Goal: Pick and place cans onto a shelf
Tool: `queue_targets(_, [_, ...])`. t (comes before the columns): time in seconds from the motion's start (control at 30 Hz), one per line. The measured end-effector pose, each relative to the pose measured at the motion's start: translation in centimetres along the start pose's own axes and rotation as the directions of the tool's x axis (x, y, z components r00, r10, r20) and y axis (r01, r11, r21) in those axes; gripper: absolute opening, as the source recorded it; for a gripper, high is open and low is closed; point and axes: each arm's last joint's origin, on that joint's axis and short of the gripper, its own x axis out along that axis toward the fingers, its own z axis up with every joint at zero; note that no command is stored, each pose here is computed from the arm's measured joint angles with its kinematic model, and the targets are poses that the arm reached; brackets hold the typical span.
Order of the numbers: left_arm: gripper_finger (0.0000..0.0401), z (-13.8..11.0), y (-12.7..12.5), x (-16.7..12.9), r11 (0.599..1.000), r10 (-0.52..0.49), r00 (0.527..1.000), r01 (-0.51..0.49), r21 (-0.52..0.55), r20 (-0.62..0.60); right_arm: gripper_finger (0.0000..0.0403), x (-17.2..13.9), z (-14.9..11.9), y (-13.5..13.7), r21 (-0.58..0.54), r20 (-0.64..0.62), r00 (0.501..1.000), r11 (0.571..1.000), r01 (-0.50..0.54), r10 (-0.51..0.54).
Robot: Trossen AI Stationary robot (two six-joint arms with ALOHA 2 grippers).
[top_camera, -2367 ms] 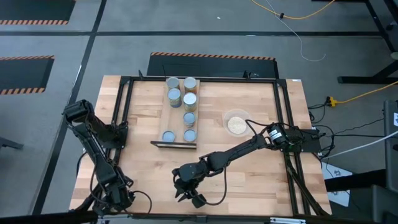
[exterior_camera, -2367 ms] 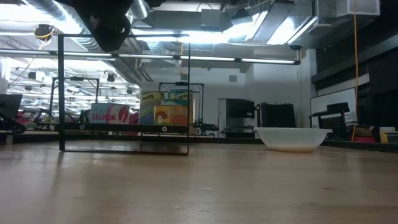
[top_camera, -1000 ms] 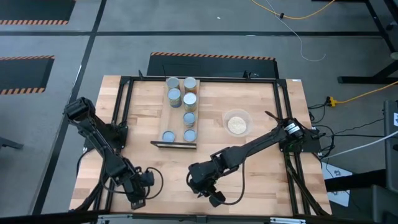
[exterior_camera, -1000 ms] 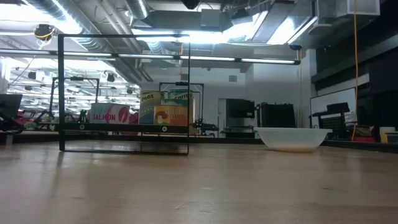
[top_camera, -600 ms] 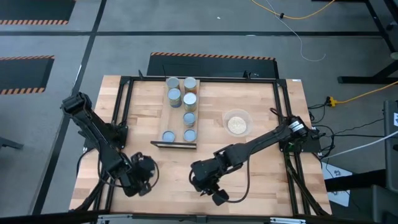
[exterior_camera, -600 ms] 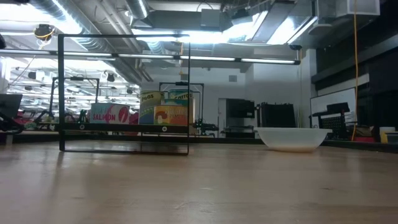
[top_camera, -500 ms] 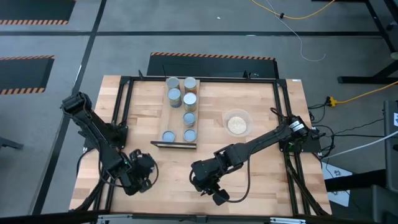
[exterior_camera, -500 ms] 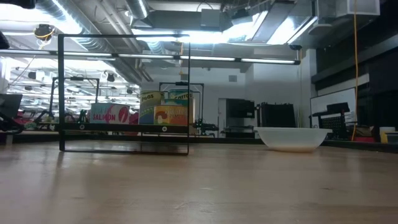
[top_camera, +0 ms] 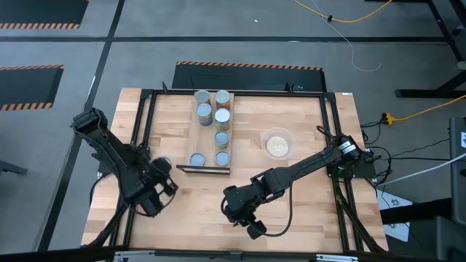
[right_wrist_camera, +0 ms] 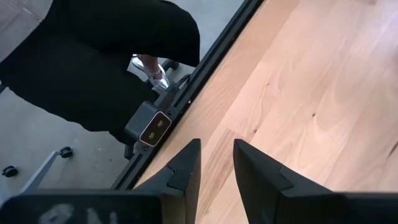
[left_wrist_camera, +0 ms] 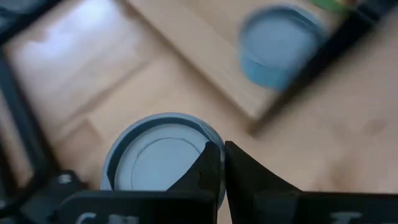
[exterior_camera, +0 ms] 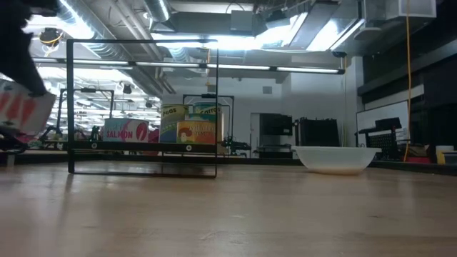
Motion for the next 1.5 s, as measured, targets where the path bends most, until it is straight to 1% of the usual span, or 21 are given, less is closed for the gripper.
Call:
queue_targets(0.23, [0.0005, 1.5, 1.4, 0.9, 0.983, 0.173, 0.985, -0.171, -0.069, 0.020, 0.0099, 0.0, 0.1, 0.0, -0.003, 0.013, 1.000, 1.000, 0.000, 0.000])
queue_targets(0.47, [0.0006, 3.0, 2.3, 1.8, 0.951, 0.301, 0.954, -0.299, -0.078, 0.009, 0.0099, 0.0, 0.1, 0.0, -0.004, 0.013, 1.000, 1.000, -0.001, 0.001])
queue_targets(0.53, [0.0007, 3.4, 2.3, 2.1, 0.944, 0.320, 0.947, -0.318, -0.088, 0.004, 0.0099, 0.0, 0.1, 0.0, -0.004, 0.013, 1.000, 1.000, -0.002, 0.002])
queue_targets(0.7, [0.0007, 4.1, 2.6, 2.6, 0.939, 0.339, 0.941, -0.339, -0.052, -0.010, 0.0099, 0.0, 0.1, 0.0, -0.004, 0.013, 1.000, 1.000, -0.002, 0.002])
queue_targets(0.87, [0.0004, 3.7, 2.2, 2.5, 0.952, 0.306, 0.951, -0.306, 0.022, -0.032, 0.0099, 0.0, 0.1, 0.0, -0.004, 0.013, 1.000, 1.000, -0.002, 0.002])
queue_targets(1.0, [0.0004, 3.1, 2.1, 2.1, 0.954, 0.293, 0.951, -0.284, 0.100, -0.095, 0.0099, 0.0, 0.1, 0.0, -0.003, 0.013, 1.000, 1.000, -0.002, 0.002])
queue_targets(1.07, [0.0004, 2.8, 2.1, 1.8, 0.956, 0.283, 0.950, -0.268, 0.119, -0.129, 0.0099, 0.0, 0.1, 0.0, -0.003, 0.012, 1.000, 1.000, -0.002, 0.003])
queue_targets(1.17, [0.0003, 2.4, 2.4, 1.0, 0.967, 0.244, 0.956, -0.227, 0.116, -0.162, 0.0099, 0.0, 0.1, 0.0, -0.003, 0.013, 1.000, 1.000, -0.003, 0.003])
queue_targets(1.3, [0.0003, 2.3, 2.4, -0.1, 0.990, 0.136, 0.969, -0.123, 0.077, -0.206, 0.0099, 0.1, 0.1, 0.0, 0.000, 0.012, 1.000, 1.000, -0.003, 0.003])
queue_targets(1.5, [0.0003, 4.0, 2.3, -3.3, 1.000, -0.021, 0.975, 0.025, 0.017, -0.220, 0.0099, 0.1, 0.1, 0.0, 0.001, 0.012, 1.000, 1.000, -0.003, 0.003])
